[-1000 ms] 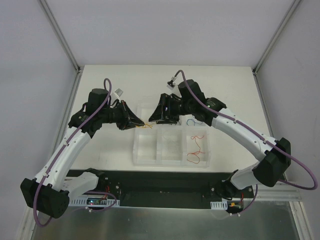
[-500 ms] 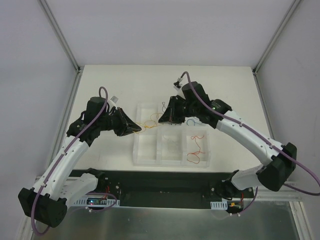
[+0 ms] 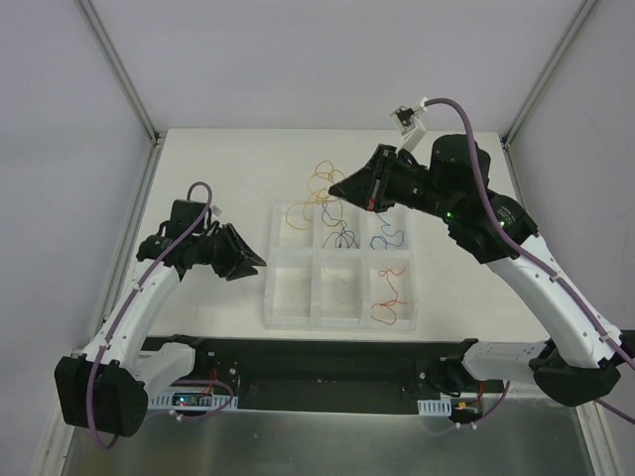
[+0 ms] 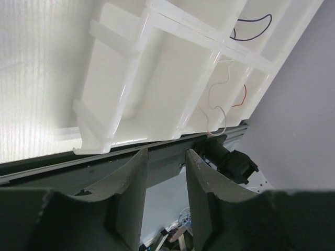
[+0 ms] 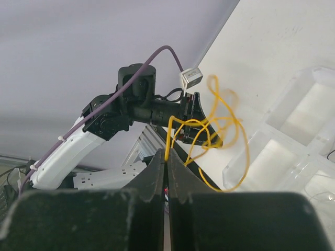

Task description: Untangle the cables

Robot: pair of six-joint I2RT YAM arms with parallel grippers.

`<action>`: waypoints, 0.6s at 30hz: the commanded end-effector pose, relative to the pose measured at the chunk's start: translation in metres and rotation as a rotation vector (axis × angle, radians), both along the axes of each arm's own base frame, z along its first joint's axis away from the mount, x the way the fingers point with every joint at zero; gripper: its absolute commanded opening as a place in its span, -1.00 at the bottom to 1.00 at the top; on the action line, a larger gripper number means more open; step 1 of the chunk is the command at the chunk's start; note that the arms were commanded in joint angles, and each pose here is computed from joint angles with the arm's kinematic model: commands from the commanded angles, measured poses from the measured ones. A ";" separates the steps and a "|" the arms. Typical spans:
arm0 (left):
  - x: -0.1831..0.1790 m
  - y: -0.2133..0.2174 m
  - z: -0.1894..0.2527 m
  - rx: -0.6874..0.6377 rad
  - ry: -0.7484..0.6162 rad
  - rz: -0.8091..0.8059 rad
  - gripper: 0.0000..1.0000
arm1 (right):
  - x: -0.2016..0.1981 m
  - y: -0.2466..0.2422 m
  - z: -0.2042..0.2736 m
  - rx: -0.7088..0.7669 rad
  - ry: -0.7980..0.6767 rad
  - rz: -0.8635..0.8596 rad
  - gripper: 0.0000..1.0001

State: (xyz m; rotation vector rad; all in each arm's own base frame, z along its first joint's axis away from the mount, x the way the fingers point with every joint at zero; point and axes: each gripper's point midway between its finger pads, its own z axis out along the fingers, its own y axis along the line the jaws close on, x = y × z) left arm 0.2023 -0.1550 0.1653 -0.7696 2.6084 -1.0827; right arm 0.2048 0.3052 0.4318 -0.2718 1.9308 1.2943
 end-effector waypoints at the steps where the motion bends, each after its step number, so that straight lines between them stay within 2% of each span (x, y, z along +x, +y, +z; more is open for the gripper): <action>1: -0.002 0.009 0.010 0.076 -0.079 -0.052 -0.32 | 0.003 -0.004 0.014 -0.021 -0.042 0.000 -0.99; 3: -0.003 0.014 0.010 0.103 -0.098 -0.053 -0.34 | 0.002 -0.005 0.024 -0.011 -0.062 0.006 -0.99; 5: -0.005 0.014 0.015 0.109 -0.126 -0.072 -0.27 | 0.003 -0.007 0.032 -0.003 -0.075 0.003 -0.99; 9: -0.002 0.003 0.054 0.050 -0.298 -0.165 0.14 | -0.006 0.008 0.030 -0.002 -0.062 0.124 -0.99; 14: -0.003 -0.019 0.129 -0.119 -0.567 -0.258 0.46 | -0.022 0.027 0.023 0.048 -0.020 0.291 -0.99; 18: -0.009 -0.035 0.164 -0.290 -0.653 -0.298 0.61 | -0.028 0.036 0.020 0.079 0.005 0.362 -0.99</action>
